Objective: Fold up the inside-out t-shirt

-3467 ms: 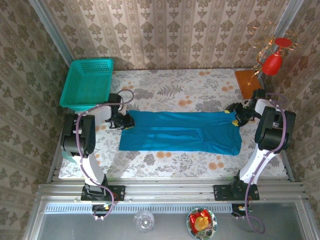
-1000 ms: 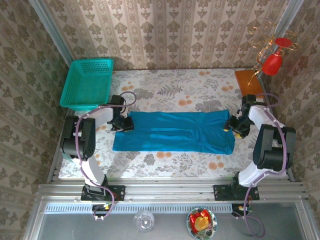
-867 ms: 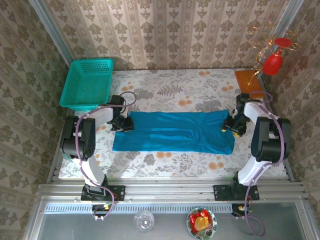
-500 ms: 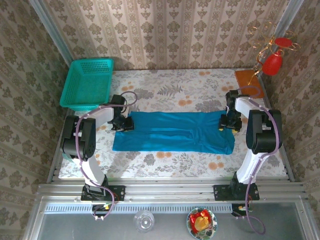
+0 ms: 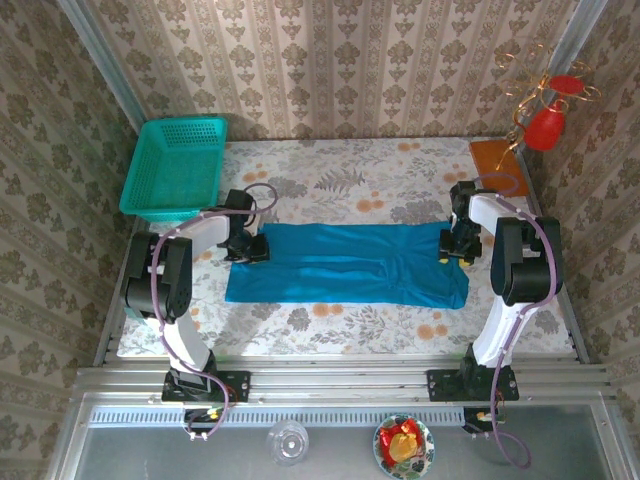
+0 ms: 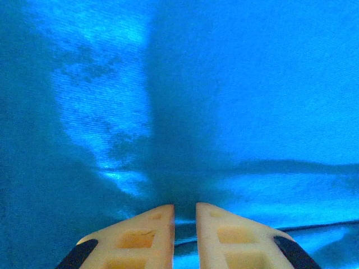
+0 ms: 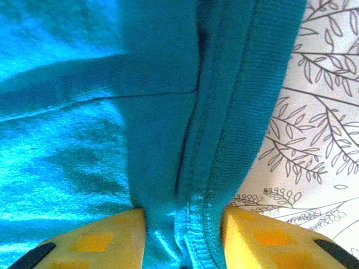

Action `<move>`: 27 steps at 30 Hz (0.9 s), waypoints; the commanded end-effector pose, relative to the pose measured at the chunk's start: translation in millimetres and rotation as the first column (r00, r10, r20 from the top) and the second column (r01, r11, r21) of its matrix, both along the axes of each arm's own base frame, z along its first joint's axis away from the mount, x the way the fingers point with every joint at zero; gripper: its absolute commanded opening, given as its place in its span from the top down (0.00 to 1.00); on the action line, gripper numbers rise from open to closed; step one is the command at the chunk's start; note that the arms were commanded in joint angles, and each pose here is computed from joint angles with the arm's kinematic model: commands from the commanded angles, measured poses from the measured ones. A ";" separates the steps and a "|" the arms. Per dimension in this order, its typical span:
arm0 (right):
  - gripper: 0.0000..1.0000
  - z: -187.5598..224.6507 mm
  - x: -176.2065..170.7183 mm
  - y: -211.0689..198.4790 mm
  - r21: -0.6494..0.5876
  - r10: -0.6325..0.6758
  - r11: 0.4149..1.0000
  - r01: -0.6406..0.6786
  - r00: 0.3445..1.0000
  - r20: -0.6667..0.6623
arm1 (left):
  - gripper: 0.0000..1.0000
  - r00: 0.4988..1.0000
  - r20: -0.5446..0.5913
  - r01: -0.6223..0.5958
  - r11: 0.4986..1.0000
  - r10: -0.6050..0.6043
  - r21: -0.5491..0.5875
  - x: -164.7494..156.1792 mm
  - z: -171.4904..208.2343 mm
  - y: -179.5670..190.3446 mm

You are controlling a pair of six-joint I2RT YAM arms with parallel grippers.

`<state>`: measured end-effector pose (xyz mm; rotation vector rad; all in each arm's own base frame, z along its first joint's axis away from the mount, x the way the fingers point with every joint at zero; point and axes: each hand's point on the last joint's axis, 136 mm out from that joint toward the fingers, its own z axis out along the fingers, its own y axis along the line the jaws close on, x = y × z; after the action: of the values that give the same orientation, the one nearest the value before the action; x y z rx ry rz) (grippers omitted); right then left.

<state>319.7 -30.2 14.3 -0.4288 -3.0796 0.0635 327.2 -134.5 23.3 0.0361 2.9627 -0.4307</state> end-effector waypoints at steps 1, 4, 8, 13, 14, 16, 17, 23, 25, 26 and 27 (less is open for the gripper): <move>0.64 -7.5 -15.8 -3.5 -0.014 0.003 1.000 -0.004 0.997 -0.076 | 0.82 1.000 -0.006 0.007 1.000 -0.007 0.017 -7.2 7.1 1.9; 0.71 -5.5 -14.9 -4.4 -0.021 0.001 1.000 -0.003 0.997 -0.071 | 0.82 1.000 -0.007 0.007 1.000 -0.007 0.017 -7.6 6.6 2.0; 0.79 -3.5 -14.9 -6.0 -0.030 -0.001 1.000 -0.001 0.998 -0.068 | 0.82 1.000 -0.009 0.002 1.000 -0.002 0.015 -8.9 4.7 2.2; 0.95 0.9 -14.0 -8.6 -0.041 -0.007 0.999 0.004 0.998 -0.058 | 0.82 1.000 0.021 -0.006 1.000 0.006 -0.013 -7.1 16.4 -1.5; 0.98 1.8 -14.5 -9.6 -0.044 -0.010 0.999 0.008 0.998 -0.060 | 0.82 0.999 0.034 -0.008 1.000 0.009 -0.018 -6.1 20.8 -1.9; 1.00 4.2 -14.8 -14.1 -0.054 -0.020 0.998 0.017 0.998 -0.064 | 0.82 0.998 0.067 -0.017 1.000 0.018 -0.017 -3.0 30.8 -0.1; 1.00 5.5 -15.5 -17.2 -0.063 -0.027 0.998 0.023 0.997 -0.067 | 0.82 0.997 0.078 -0.022 1.000 0.023 -0.013 -1.8 34.6 1.4; 1.00 32.2 -27.6 -68.8 -0.256 -0.119 0.963 0.087 0.986 -0.113 | 0.84 0.995 0.094 -0.033 0.999 0.031 0.020 -4.3 44.5 11.5; 1.00 51.8 -32.3 -103.1 -0.402 -0.156 0.910 0.097 0.981 -0.116 | 0.84 0.996 0.081 -0.030 0.999 0.028 0.028 -7.2 41.6 13.4; 1.00 59.1 -34.1 -113.7 -0.439 -0.169 0.893 0.102 0.979 -0.115 | 0.84 0.997 0.073 -0.027 0.999 0.025 0.026 -8.5 39.2 12.9; 1.00 66.9 -34.6 -122.0 -0.462 -0.181 0.880 0.113 0.978 -0.105 | 0.85 0.998 0.060 -0.024 1.000 0.023 0.019 -9.7 36.4 11.8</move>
<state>303.7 -110.0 49.7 -0.6076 -2.9647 0.4703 327.8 -128.6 66.5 0.0411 2.8533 -0.4146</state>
